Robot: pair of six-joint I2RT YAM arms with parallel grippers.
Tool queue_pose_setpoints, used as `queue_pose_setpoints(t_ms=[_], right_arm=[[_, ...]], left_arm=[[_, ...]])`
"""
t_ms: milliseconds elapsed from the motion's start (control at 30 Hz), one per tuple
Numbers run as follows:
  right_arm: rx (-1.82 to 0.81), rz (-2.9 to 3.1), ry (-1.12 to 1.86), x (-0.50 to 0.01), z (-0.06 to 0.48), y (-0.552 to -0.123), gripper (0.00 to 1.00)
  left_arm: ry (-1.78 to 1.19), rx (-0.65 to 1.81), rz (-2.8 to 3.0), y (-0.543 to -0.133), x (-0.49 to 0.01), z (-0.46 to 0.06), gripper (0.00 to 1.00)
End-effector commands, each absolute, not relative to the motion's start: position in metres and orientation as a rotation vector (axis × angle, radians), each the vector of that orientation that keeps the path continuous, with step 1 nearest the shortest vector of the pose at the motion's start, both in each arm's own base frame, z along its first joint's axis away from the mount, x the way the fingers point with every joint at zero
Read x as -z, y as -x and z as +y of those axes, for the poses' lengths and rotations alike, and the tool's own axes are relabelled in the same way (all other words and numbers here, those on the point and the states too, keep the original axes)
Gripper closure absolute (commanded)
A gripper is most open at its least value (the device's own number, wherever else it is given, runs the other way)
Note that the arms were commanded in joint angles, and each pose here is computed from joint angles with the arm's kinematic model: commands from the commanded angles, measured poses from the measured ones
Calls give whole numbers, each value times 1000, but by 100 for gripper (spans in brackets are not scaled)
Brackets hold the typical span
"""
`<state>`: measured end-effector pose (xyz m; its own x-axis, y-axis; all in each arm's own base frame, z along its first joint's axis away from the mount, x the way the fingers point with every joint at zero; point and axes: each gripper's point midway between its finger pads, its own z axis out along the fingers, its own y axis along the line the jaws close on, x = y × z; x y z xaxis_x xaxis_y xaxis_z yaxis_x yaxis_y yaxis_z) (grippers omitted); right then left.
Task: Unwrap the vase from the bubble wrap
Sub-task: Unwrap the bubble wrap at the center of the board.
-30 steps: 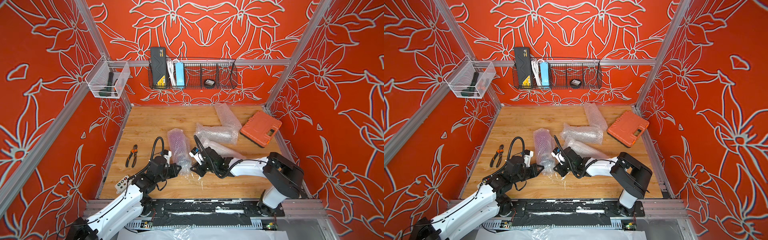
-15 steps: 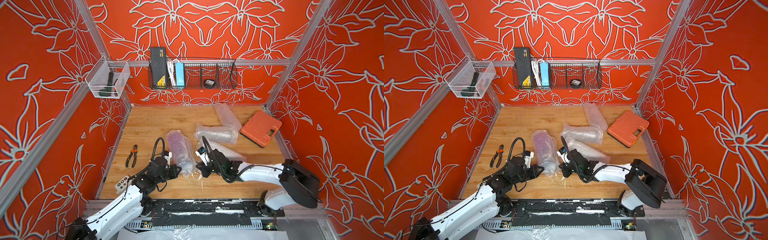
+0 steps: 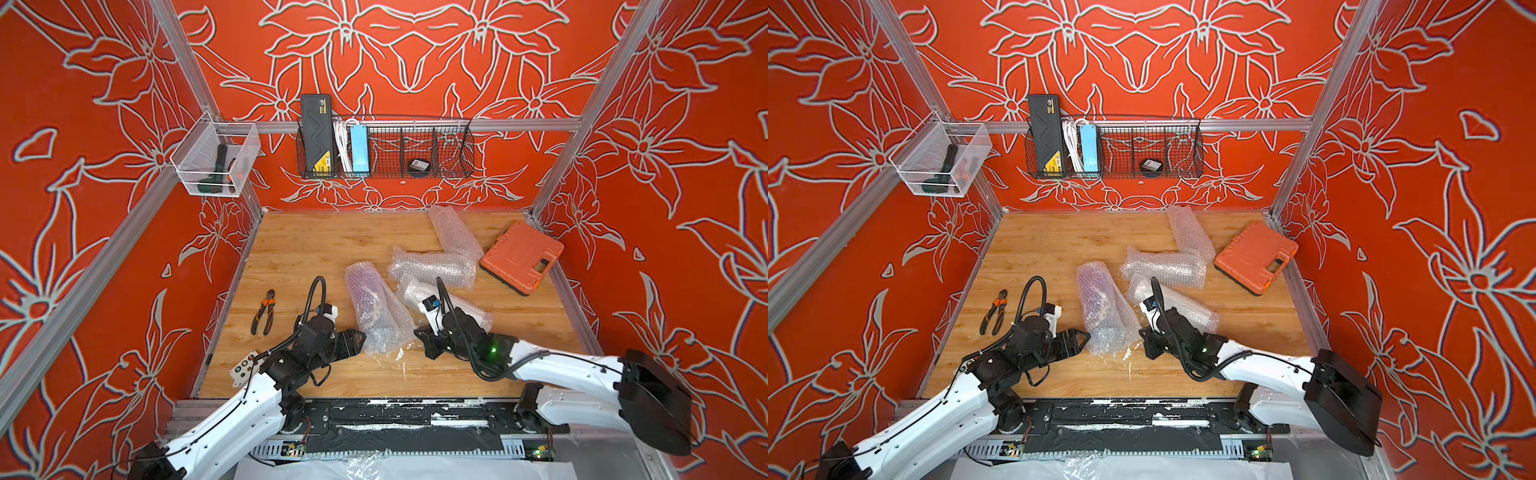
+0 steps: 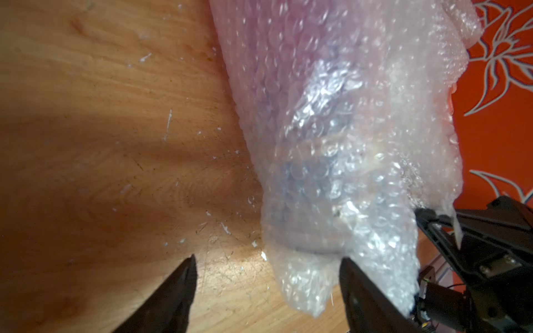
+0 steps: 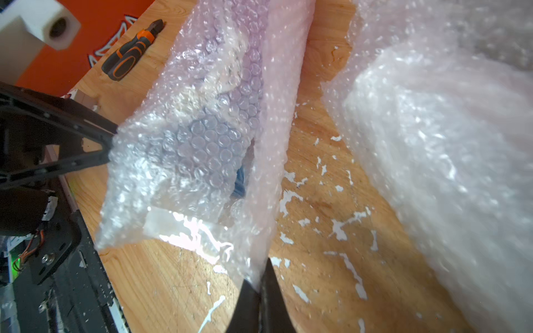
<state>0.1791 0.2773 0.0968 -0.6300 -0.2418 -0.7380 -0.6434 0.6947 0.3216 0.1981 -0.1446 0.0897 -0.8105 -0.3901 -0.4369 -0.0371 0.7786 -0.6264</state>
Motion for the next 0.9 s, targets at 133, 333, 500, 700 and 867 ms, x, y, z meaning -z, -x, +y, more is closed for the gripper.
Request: queue_pose_setpoints(t_ms=[133, 333, 500, 700, 867], right_arm=[[-626, 2328, 709, -95, 240, -157, 47], [-465, 2252, 798, -158, 226, -177, 2], [-568, 2317, 838, -178, 256, -219, 2], [-543, 2349, 941, -174, 293, -260, 2], [-594, 2392, 892, -164, 296, -282, 4]], left_arm=[[209, 841, 2316, -208, -149, -151, 9], [63, 780, 2314, -243, -179, -155, 3], [108, 833, 2257, -286, -186, -155, 8], [101, 812, 2329, -319, -164, -176, 0], [95, 754, 2373, -327, -147, -191, 0]])
